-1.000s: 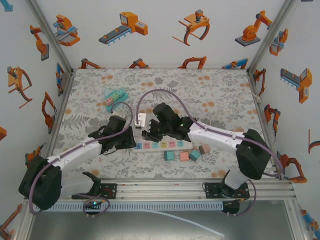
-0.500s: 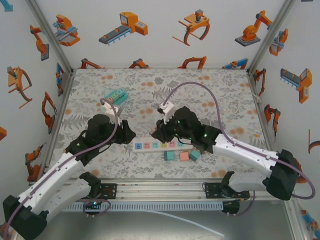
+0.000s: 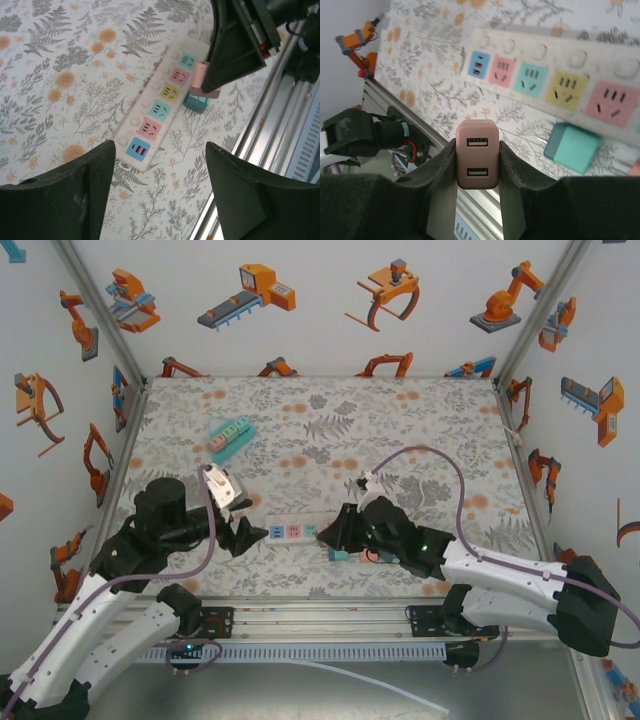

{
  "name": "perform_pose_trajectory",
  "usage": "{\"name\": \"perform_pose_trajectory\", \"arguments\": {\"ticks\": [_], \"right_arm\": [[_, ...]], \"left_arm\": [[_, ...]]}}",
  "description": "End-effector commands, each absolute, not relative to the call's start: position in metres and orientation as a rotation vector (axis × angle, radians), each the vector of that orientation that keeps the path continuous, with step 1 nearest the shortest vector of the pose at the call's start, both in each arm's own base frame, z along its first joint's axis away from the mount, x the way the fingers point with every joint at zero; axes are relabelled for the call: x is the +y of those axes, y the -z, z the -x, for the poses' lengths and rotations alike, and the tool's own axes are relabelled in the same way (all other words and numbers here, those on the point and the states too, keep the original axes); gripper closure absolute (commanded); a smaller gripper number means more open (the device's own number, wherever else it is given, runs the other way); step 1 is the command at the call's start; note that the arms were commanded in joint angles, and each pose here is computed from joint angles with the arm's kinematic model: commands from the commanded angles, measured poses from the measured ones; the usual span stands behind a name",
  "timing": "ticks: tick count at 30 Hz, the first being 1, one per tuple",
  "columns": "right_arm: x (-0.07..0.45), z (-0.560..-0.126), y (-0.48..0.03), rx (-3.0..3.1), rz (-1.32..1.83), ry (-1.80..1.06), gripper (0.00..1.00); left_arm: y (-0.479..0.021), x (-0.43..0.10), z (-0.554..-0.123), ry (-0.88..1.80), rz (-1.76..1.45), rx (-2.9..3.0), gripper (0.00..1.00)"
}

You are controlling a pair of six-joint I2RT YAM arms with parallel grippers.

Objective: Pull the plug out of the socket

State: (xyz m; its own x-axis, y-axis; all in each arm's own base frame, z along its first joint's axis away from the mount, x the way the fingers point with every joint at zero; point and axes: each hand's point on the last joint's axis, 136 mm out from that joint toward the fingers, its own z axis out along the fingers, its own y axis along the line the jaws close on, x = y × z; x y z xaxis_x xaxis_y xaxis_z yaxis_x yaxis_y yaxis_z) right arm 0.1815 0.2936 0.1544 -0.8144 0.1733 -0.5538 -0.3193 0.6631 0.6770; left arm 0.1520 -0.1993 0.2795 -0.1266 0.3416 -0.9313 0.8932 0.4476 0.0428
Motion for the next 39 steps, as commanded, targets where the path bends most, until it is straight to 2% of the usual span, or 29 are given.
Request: {"name": "perform_pose_trajectory", "arguments": {"ticks": [1,3,6,9,21,24,27,36,39], "right_arm": [[0.298,-0.187,-0.151,2.264,-0.045,-1.124,0.83],[0.303,-0.185,-0.139,2.289,-0.035,-1.110,0.83],[0.314,-0.184,-0.124,2.318,-0.016,-1.101,0.83],[0.328,-0.184,-0.114,2.333,0.004,-1.112,0.83],[0.359,-0.184,-0.076,2.380,-0.011,-1.077,0.82],[0.354,-0.183,-0.066,2.399,-0.037,-1.034,0.76],[0.346,-0.183,-0.058,2.424,-0.062,-0.982,0.64],[0.329,-0.181,-0.058,2.444,-0.073,-0.903,0.41],[0.324,-0.180,-0.060,2.441,-0.076,-0.892,0.39]], "left_arm": [[-0.270,-0.197,-0.125,0.662,-1.302,1.619,0.17],[-0.265,-0.194,-0.122,0.646,-1.333,1.625,0.06],[-0.260,-0.192,-0.119,0.639,-1.360,1.636,0.00],[-0.253,-0.191,-0.119,0.635,-1.375,1.659,0.03],[-0.228,-0.192,-0.118,0.649,-1.389,1.747,0.03],[-0.227,-0.192,-0.118,0.640,-1.391,1.746,0.03],[-0.228,-0.192,-0.118,0.635,-1.393,1.743,0.03],[-0.227,-0.195,-0.119,0.640,-1.401,1.753,0.03],[-0.225,-0.196,-0.120,0.631,-1.405,1.756,0.03]]}}
